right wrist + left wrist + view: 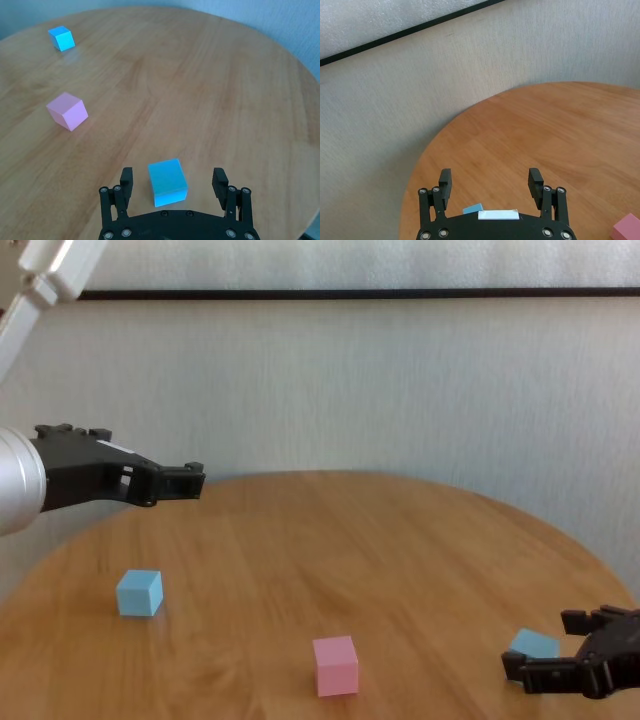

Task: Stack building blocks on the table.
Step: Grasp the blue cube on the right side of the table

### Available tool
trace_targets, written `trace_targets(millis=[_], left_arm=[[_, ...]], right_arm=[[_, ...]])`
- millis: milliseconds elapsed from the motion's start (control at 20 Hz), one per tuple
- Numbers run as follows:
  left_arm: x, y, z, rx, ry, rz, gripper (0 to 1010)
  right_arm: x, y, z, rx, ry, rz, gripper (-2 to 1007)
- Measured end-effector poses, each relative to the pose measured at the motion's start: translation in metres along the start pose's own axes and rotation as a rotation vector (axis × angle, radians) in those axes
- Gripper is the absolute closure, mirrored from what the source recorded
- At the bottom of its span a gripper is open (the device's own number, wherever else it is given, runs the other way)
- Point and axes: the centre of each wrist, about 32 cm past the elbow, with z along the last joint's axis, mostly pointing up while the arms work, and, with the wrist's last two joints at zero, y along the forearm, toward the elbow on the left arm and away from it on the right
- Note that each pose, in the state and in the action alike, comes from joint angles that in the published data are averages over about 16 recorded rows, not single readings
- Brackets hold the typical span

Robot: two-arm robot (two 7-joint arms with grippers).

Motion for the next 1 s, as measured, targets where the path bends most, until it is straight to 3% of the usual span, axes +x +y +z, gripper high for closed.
trace_targets(millis=[700,1000], left_arm=[[0.0,0.0,0.0,0.0,0.0,0.0,10],[0.0,0.0,0.0,0.0,0.0,0.0,10]], right_arm=[[0.0017,0.0059,0.0009,-0.003,0.03,0.014,11],[0.0016,0.0055,0.0009,-0.003,0.028,0.014,73]])
